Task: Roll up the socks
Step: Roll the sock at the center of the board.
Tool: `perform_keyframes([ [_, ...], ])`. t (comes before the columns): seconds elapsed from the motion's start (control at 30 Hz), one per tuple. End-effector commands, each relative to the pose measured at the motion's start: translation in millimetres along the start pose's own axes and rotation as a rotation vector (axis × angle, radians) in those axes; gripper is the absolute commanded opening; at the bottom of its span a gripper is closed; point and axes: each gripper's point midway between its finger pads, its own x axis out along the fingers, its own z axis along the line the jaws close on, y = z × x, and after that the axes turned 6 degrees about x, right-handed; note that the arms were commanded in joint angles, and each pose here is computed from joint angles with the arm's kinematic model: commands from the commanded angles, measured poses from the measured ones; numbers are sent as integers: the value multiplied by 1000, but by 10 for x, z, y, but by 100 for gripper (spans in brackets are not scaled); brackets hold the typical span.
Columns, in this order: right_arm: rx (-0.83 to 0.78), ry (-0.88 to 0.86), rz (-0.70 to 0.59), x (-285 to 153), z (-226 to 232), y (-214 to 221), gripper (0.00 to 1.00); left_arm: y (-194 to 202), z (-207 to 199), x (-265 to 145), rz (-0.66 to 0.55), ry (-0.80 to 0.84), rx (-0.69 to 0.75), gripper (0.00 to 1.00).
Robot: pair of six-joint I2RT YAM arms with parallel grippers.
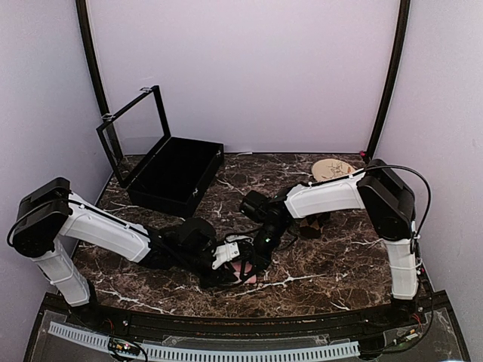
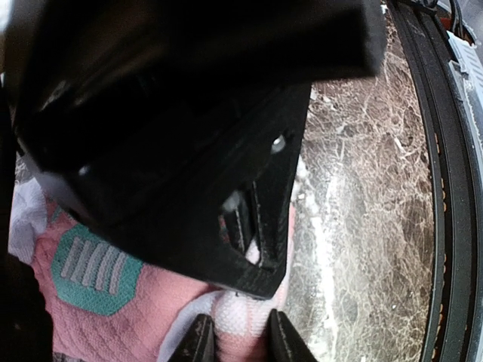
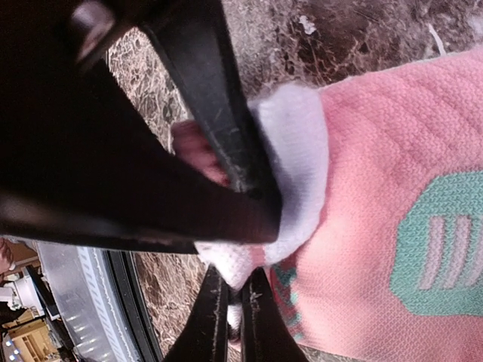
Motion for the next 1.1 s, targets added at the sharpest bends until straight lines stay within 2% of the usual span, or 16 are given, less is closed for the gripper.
perform_keyframes([
  [0.0, -25, -49, -8, 19, 142, -35, 0, 455, -65, 94, 176, 21, -69, 20],
  [0.27, -16, -38, -18, 0, 106, -56, 0, 518, -96, 73, 198, 28, -99, 13],
  [0.47, 4, -3, -48, -49, 30, -96, 17, 508, -86, 21, 190, 14, -117, 12],
  [0.6, 18, 6, -75, -99, -13, -110, 23, 518, -92, 3, 186, 11, -130, 12],
  [1.07, 59, 21, -99, -161, -135, -25, 27, 484, -72, -41, 164, -3, -147, 12],
])
